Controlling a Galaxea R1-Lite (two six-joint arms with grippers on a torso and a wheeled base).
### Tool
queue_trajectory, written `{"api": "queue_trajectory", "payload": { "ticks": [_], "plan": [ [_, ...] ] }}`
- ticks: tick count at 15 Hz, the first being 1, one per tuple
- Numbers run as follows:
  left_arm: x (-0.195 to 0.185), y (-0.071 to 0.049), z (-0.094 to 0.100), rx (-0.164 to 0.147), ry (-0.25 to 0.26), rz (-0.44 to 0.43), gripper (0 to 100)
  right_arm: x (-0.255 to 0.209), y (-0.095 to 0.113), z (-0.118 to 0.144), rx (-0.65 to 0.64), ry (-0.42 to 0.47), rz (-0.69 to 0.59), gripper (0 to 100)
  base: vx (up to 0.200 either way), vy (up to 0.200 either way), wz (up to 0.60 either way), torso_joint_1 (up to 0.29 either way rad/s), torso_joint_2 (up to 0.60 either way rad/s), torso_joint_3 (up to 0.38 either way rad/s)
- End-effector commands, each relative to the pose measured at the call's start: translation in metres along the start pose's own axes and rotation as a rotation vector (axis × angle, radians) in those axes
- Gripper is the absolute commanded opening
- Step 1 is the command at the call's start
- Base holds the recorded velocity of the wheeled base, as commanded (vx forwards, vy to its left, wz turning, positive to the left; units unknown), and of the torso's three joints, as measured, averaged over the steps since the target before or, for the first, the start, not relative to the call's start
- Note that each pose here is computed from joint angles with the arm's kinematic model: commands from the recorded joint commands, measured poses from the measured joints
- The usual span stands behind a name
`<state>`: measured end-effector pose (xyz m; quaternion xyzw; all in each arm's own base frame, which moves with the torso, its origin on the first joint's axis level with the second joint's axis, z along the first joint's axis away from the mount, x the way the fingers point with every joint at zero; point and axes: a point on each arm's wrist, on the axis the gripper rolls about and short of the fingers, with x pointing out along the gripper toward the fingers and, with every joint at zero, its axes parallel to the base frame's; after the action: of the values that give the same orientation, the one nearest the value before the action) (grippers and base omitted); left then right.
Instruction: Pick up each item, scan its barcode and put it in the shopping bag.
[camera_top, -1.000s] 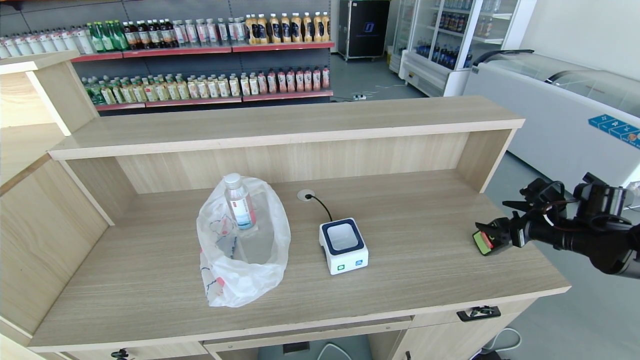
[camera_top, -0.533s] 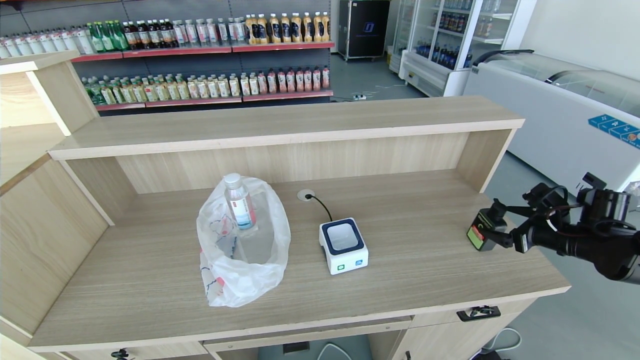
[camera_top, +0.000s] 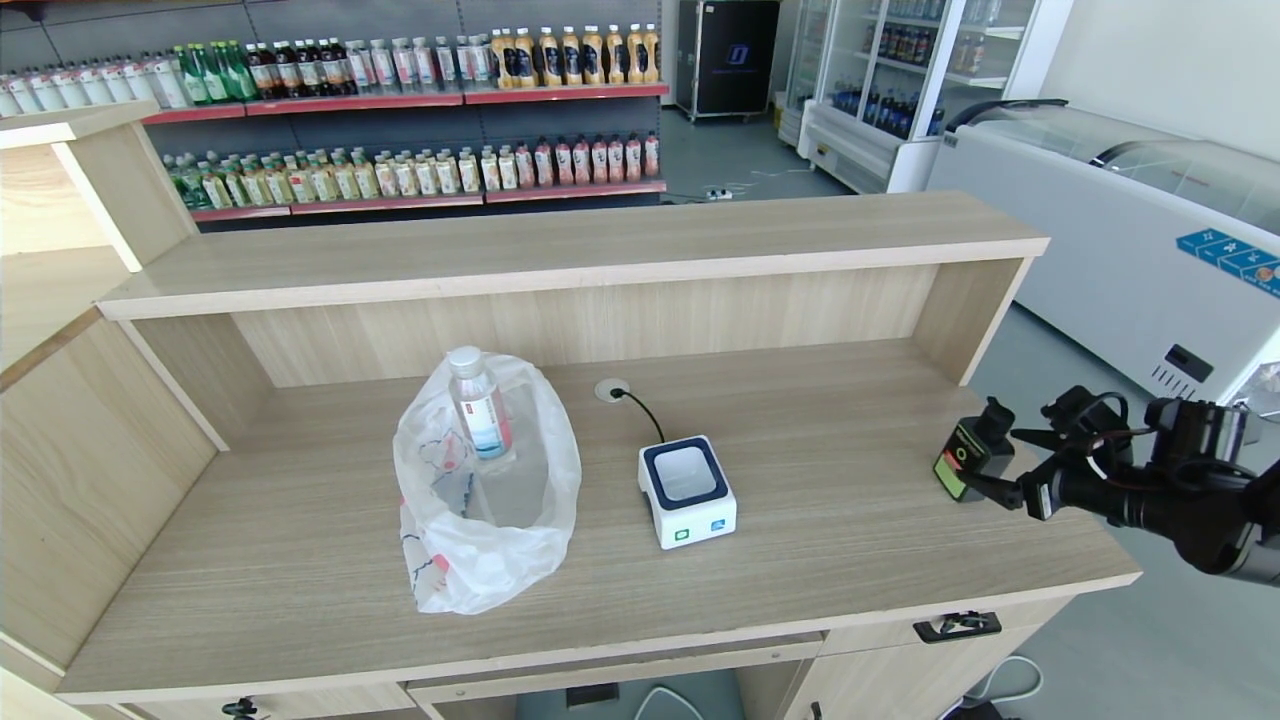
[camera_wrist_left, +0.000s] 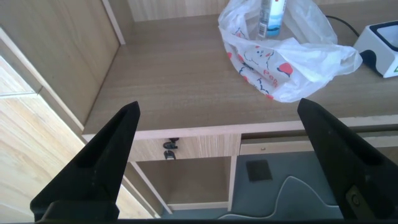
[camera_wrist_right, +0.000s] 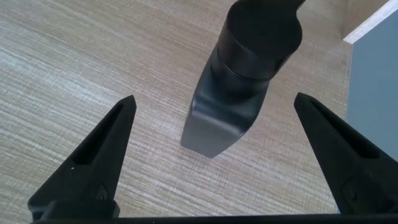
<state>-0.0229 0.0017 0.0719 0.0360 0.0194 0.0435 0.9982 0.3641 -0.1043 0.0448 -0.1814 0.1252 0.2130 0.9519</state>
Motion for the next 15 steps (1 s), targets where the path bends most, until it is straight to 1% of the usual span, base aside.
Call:
{"api": "queue_trajectory", "payload": {
  "ticks": [1,5,9,12,13,15],
  "plan": [
    [0.0,0.0,0.0,0.0,0.0,0.001,100,0.013,0.008,-0.013,0.014,0.018,0.034,100,0.0,0.0,0.0,0.0,0.0,0.0],
    [0.0,0.0,0.0,0.0,-0.001,-0.001,100,0.03,0.014,-0.013,0.004,0.003,0.063,100,0.0,0.0,0.0,0.0,0.0,0.0],
    [0.0,0.0,0.0,0.0,0.0,0.001,100,0.046,0.009,-0.012,-0.005,-0.02,0.059,100,0.0,0.0,0.0,0.0,0.0,0.0],
    [0.0,0.0,0.0,0.0,0.0,0.001,100,0.053,0.009,-0.011,0.005,-0.018,0.042,100,0.0,0.0,0.0,0.0,0.0,0.0],
    [0.0,0.0,0.0,0.0,0.0,0.001,100,0.055,0.01,-0.011,0.006,-0.019,0.045,0,0.0,0.0,0.0,0.0,0.0,0.0],
    [0.0,0.0,0.0,0.0,0.0,0.001,100,0.057,0.01,-0.011,0.003,-0.022,0.048,0,0.0,0.0,0.0,0.0,0.0,0.0]
  ]
}}
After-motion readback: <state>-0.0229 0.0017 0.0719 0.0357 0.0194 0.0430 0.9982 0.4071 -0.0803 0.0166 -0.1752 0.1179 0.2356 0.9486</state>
